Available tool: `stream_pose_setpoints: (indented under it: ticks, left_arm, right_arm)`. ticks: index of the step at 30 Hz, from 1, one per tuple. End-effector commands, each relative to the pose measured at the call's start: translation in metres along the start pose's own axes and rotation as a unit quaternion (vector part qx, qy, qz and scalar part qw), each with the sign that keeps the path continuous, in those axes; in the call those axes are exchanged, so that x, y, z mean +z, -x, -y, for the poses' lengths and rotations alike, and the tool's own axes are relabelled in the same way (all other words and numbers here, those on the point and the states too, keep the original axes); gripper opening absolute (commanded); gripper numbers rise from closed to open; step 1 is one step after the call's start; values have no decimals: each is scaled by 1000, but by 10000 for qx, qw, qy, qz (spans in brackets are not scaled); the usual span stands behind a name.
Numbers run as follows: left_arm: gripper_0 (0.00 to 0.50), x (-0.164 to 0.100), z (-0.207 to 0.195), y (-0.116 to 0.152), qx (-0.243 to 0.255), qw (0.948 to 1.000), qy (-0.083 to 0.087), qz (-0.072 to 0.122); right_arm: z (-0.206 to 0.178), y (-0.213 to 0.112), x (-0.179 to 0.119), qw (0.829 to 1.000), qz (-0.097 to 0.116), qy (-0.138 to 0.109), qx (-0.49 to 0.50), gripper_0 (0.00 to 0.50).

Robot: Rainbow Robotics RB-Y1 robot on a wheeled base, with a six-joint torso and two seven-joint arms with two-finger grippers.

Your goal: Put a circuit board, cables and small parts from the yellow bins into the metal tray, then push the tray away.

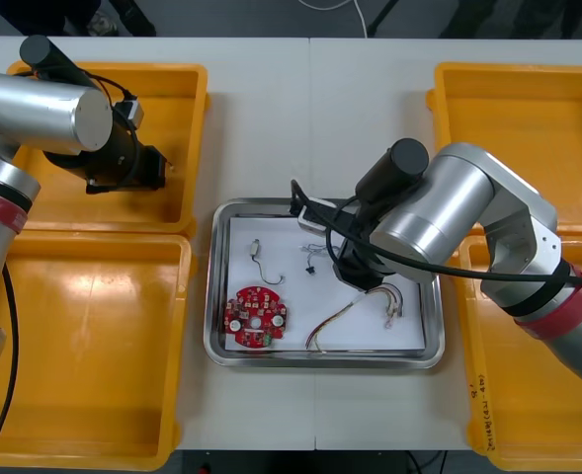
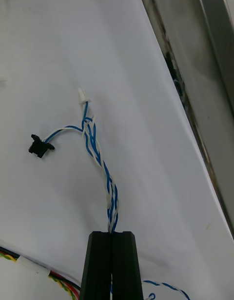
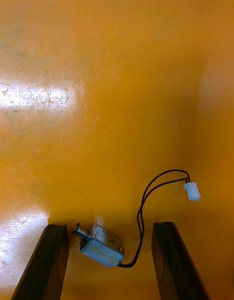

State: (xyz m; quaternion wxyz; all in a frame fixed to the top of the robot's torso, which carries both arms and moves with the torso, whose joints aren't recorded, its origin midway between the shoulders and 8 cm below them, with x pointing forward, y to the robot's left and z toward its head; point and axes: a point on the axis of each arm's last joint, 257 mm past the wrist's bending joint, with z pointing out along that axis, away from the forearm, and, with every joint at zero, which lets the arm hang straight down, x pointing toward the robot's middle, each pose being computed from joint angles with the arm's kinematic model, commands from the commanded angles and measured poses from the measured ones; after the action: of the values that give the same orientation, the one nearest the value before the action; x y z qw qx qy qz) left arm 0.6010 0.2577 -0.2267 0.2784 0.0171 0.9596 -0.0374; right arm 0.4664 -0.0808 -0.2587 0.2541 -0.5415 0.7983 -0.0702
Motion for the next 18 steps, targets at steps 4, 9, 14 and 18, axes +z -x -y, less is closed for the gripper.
stream_pose_setpoints:
  ticks: [4,9,14,18]
  left_arm:
    - [433,7,8,-6,650,9979,8,19]
    - [0,8,8,-7,715,9974,42,17]
    - [0,8,7,-6,741,9972,44,29]
    - [0,7,6,-6,733,9973,32,23]
  right_arm:
    - [0,-21,7,9995,-181,-89,-227,0]
    - [4,-26,9,9992,-205,-199,-287,0]
    - [5,-25,9,9991,-197,-235,-300,22]
    - [8,-24,9,9991,-160,-274,-280,430]
